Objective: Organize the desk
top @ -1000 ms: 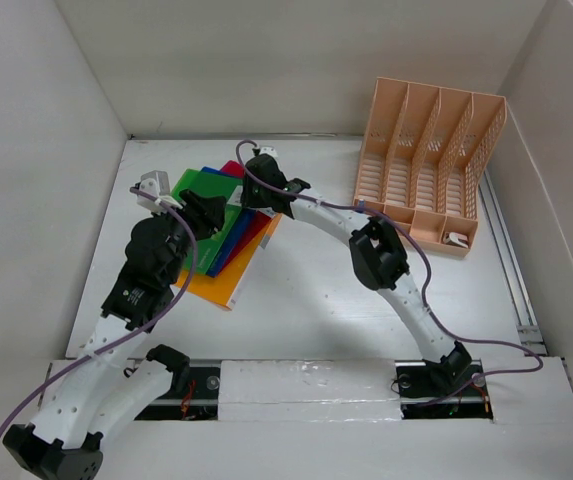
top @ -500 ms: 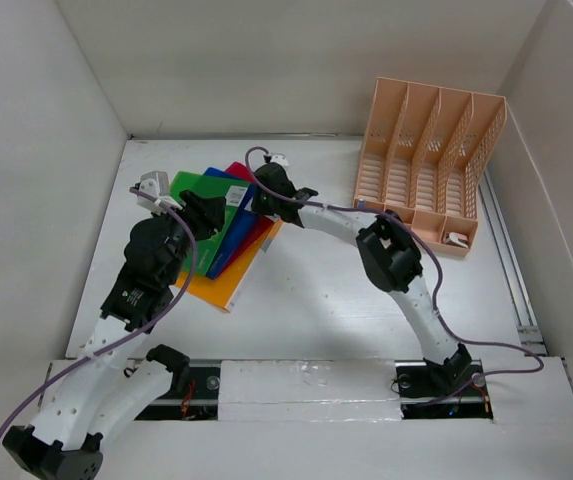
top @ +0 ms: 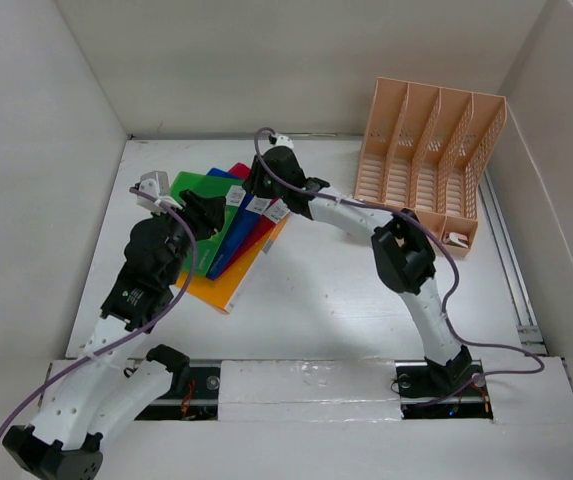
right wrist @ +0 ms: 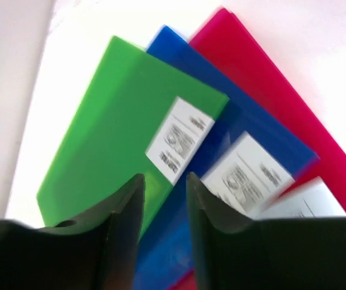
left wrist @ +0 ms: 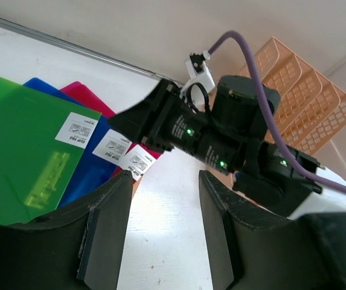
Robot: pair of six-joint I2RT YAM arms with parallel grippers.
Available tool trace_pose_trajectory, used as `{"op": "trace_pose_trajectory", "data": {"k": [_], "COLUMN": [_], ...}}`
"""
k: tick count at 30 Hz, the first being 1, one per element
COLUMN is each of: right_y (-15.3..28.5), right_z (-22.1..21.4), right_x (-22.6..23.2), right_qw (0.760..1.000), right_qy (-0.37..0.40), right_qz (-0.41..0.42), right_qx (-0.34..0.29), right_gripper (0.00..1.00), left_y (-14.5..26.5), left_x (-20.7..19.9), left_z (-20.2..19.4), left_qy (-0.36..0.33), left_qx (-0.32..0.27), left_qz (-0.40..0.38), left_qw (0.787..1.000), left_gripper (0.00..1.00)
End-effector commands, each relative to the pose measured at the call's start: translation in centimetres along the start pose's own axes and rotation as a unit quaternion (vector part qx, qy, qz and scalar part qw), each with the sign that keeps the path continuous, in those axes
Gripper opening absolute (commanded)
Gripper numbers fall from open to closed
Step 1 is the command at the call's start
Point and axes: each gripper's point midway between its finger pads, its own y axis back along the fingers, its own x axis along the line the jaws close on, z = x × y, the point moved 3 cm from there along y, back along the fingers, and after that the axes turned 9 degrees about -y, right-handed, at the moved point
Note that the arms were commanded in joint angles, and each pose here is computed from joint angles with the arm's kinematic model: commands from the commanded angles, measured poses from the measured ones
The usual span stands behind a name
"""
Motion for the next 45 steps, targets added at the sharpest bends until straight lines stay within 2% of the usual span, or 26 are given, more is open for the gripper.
{"op": "trace_pose_trajectory", "data": {"k": [1,2,4,5,7,8,18,31,34,37,39,40,42,43,45], "right_y": [-1.9,-2.4,-3.8,-3.9,-5.3,-5.3,-7.4,-7.6,-7.3,-7.1,-6.6,-6.5,-4.8,-5.0,-3.0], "right_z": [0.8,0.8,-0.6,0.0,-0.8,0.5,-2.4,-4.5,-4.7,-5.2,-3.9,-4.6,-2.5,-2.8,-0.1], "right_x": [0.5,0.6,-0.5,1.0,-0.7,0.6,-2.0,-3.3,-3.4,-3.9,-3.0,-3.7,-1.2,-1.4,1.7], "right_qw": [1.0,1.0,1.0,1.0,0.999,1.0,0.998,0.995,0.995,0.994,0.995,0.995,0.993,0.992,0.989], "right_qy": [0.001,0.001,-0.004,-0.005,-0.005,-0.009,-0.035,-0.044,-0.047,-0.057,-0.069,-0.073,-0.096,-0.102,-0.109], "right_qz": [0.021,0.02,0.004,0.016,-0.022,-0.012,-0.029,-0.04,-0.04,-0.04,-0.018,-0.022,0.039,0.048,0.098], "right_qx": [0.011,0.011,0.03,0.021,0.023,0.008,0.045,0.077,0.082,0.081,0.066,0.071,0.057,0.054,0.027], "right_gripper": [0.45,0.53,0.6,0.65,0.69,0.7,0.67,0.25,0.1,0.0,0.0,0.0,0.0,0.0,0.0], "left_y": [-0.2,-0.2,-0.3,-0.5,-0.7,-0.8,-0.4,0.3,0.2,0.3,0.3,0.3,0.2,0.2,0.4], "left_x": [-0.5,-0.5,-0.2,-0.1,-0.1,-0.2,-0.7,-1.0,-0.8,-1.1,-0.9,-0.9,-1.0,-1.0,-0.9], "left_z": [2.0,2.0,1.9,1.8,1.6,1.3,1.8,2.3,2.2,2.3,2.4,2.4,2.2,2.1,2.4], "left_qy": [0.006,0.006,0.007,0.006,0.005,0.004,0.002,-0.002,-0.002,-0.003,-0.002,-0.002,-0.003,-0.003,-0.003], "left_qx": [-0.029,-0.029,-0.03,-0.029,-0.023,-0.018,-0.026,-0.036,-0.036,-0.036,-0.04,-0.04,-0.033,-0.032,-0.039], "left_qz": [0.002,0.003,0.011,0.014,0.015,0.012,-0.008,-0.022,-0.015,-0.022,-0.017,-0.016,-0.02,-0.021,-0.019], "left_qw": [1.0,1.0,0.999,0.999,1.0,1.0,1.0,0.999,0.999,0.999,0.999,0.999,0.999,0.999,0.999], "left_gripper": [0.44,0.44,0.45,0.45,0.45,0.45,0.46,0.45,0.45,0.45,0.45,0.45,0.45,0.45,0.45]}}
